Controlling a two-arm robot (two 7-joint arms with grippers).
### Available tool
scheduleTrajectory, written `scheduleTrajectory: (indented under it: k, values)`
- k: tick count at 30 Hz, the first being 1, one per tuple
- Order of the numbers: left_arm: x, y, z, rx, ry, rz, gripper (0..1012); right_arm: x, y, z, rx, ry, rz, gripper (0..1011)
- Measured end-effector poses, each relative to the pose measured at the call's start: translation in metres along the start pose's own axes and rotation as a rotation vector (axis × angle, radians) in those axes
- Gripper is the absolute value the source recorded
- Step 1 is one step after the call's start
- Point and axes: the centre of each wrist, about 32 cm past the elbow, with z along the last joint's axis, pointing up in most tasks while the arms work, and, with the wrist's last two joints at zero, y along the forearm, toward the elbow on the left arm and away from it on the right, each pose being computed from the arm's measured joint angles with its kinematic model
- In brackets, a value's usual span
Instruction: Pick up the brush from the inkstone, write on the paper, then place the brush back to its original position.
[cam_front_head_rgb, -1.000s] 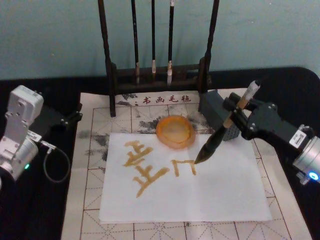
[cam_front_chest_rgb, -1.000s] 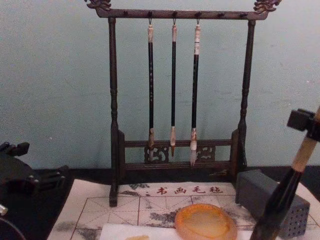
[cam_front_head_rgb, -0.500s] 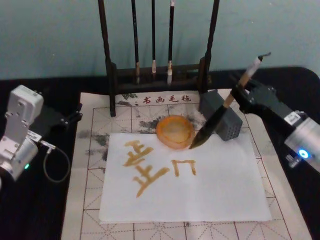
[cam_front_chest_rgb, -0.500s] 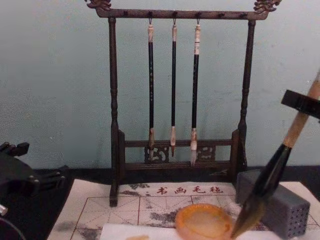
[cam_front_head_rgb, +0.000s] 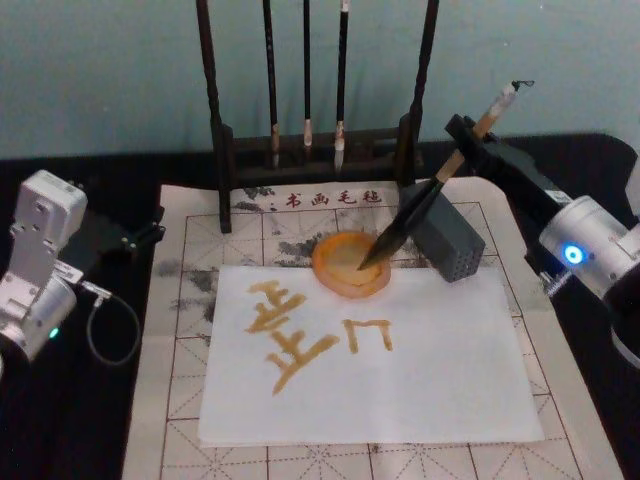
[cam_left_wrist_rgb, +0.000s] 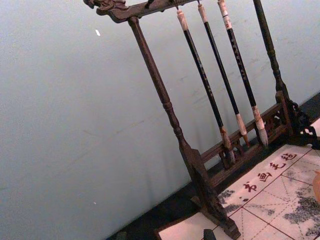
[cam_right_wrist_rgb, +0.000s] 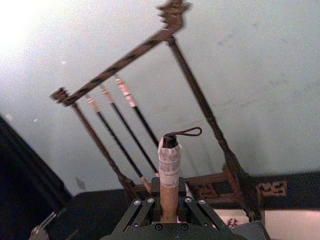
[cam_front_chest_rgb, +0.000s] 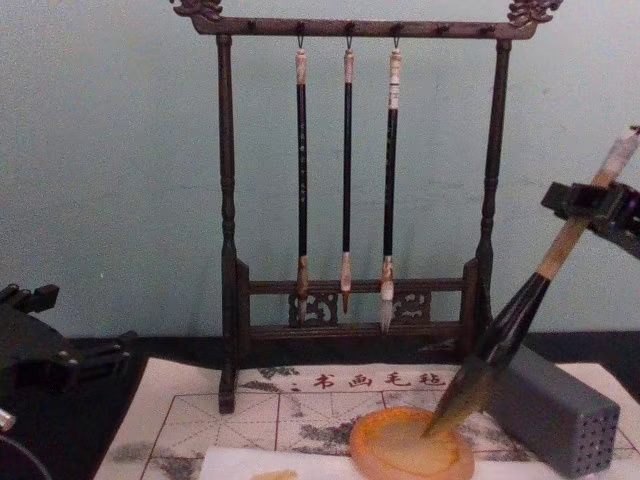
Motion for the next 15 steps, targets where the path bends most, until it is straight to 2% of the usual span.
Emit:
scheduleTrajectory:
  k: [4,5,7,15]
  values:
    - [0.0000,0.0000,0.0000,0.000,0.000,0.000,1001,0.002,0.013,0.002,-0.022,0.092,-0.047,195]
    - [0.0000,0.0000,0.0000,0.000,0.000,0.000,1001,0.002,0.013,0.002,-0.022,0.092,-0.047,195]
    - [0.0000,0.0000,0.0000,0.000,0.000,0.000,1001,0.004,0.020,0.004,-0.040,0.156,-0.083,195]
    - [0.0000,0.0000,0.0000,0.000,0.000,0.000,1001,0.011,0.034,0.006,-0.073,0.317,-0.180,195]
